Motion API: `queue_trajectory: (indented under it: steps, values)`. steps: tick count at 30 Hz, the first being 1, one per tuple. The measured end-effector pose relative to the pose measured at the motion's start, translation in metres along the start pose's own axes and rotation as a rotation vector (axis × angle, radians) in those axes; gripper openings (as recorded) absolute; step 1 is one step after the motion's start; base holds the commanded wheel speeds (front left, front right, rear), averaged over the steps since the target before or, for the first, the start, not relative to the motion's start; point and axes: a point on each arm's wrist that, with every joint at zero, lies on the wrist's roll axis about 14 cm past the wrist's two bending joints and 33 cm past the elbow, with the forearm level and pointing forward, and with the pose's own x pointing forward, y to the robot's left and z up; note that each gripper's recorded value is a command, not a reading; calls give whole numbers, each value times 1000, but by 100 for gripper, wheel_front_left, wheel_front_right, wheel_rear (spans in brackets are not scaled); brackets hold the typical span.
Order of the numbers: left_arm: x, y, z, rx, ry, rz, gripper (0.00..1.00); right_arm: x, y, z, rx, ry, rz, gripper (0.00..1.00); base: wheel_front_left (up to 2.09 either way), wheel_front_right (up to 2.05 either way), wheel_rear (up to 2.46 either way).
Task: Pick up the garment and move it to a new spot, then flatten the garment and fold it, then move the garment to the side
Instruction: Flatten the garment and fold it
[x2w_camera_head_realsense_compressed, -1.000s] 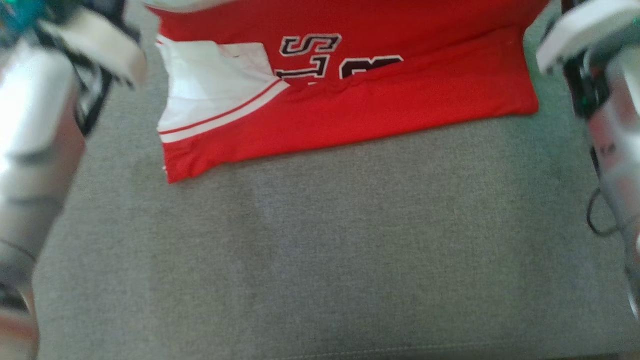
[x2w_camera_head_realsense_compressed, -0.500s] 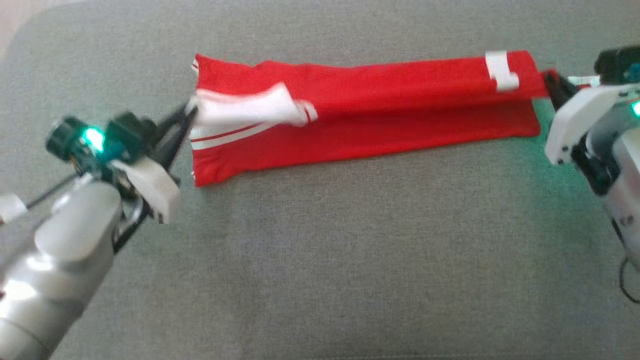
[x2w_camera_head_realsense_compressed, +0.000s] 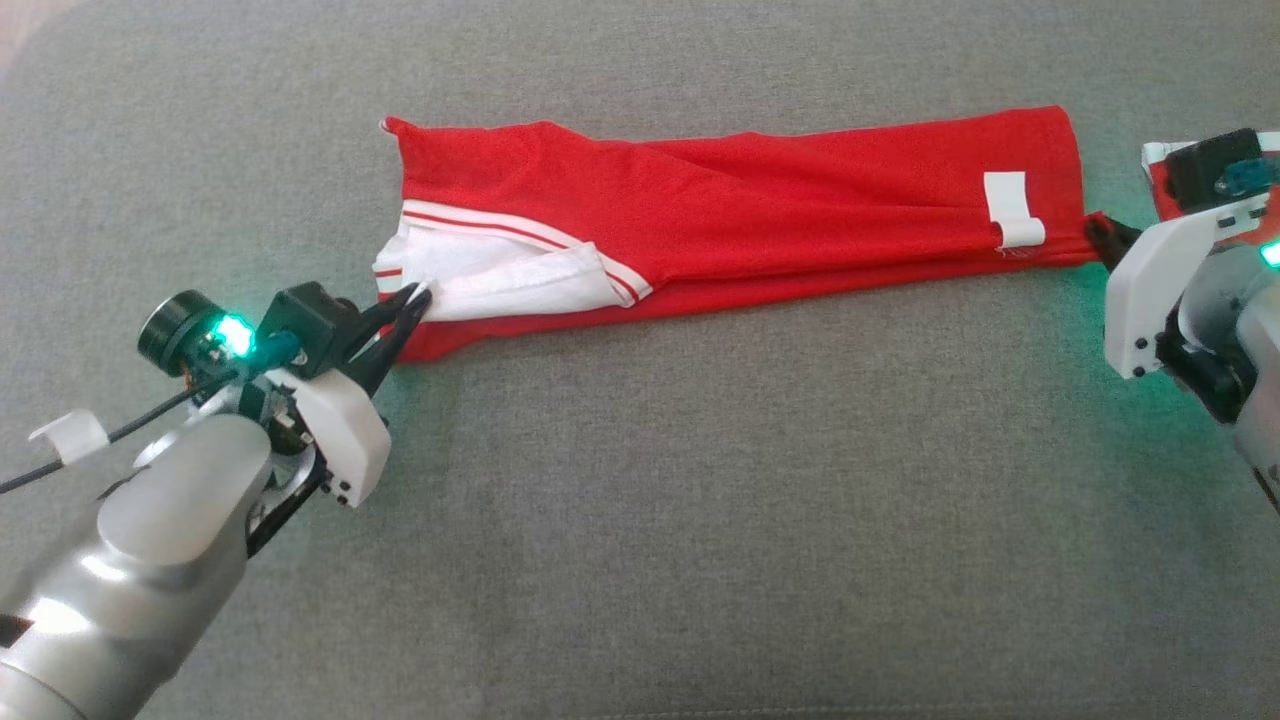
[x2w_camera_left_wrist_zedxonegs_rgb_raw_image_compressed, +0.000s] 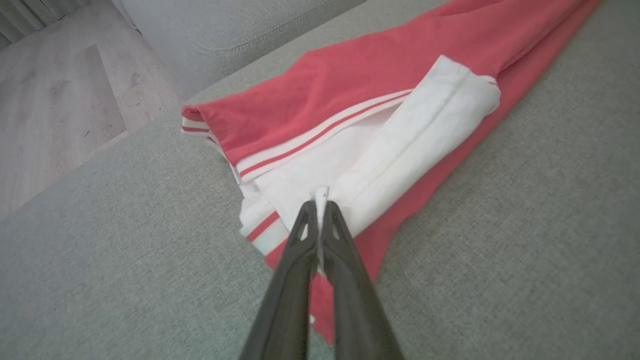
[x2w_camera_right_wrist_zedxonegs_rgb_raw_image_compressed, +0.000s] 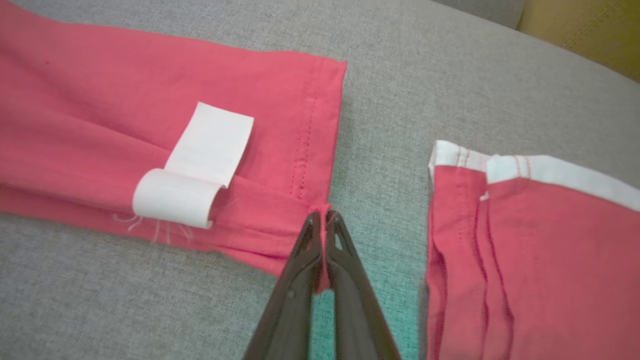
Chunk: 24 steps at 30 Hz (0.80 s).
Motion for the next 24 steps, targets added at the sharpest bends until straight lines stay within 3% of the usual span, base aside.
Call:
queue_trajectory:
  steps: [1, 2, 3, 4, 5, 6, 12, 17, 21, 24]
  values:
    - [0, 0, -1, 0, 4, -1, 0, 0, 1, -1, 3, 3, 3, 0, 0, 0, 0]
    - [2, 0, -2, 0, 8, -3, 0, 0, 1, -3, 14, 5, 6, 100, 0, 0, 0]
    - [2, -1, -3, 0, 11, -3, 0, 0, 0, -3, 21, 2, 5, 100, 0, 0, 0]
    - [3, -1, -3, -4, 14, -2, 36, -1, 0, 0, 33, -13, 4, 100, 0, 0, 0]
    - [2, 0, -2, -9, 13, 4, 93, -3, -1, 4, 55, -39, 3, 100, 0, 0, 0]
    - [2, 1, -1, -8, 8, 12, 100, -4, -3, 9, 81, -69, 2, 100, 0, 0, 0]
    - [-5, 12, 23, -101, -118, 108, 100, -24, -7, 57, 189, -316, -6, 100, 0, 0, 0]
    - [-23, 39, 96, -262, -404, 250, 100, -54, -16, 105, 308, -602, -40, 100, 0, 0, 0]
    - [-56, 53, 156, -392, -647, 325, 100, -76, 3, 142, 418, -761, 11, 100, 0, 0, 0]
    - [-80, 52, 167, -467, -759, 370, 100, -108, 5, 172, 495, -924, 35, 100, 0, 0, 0]
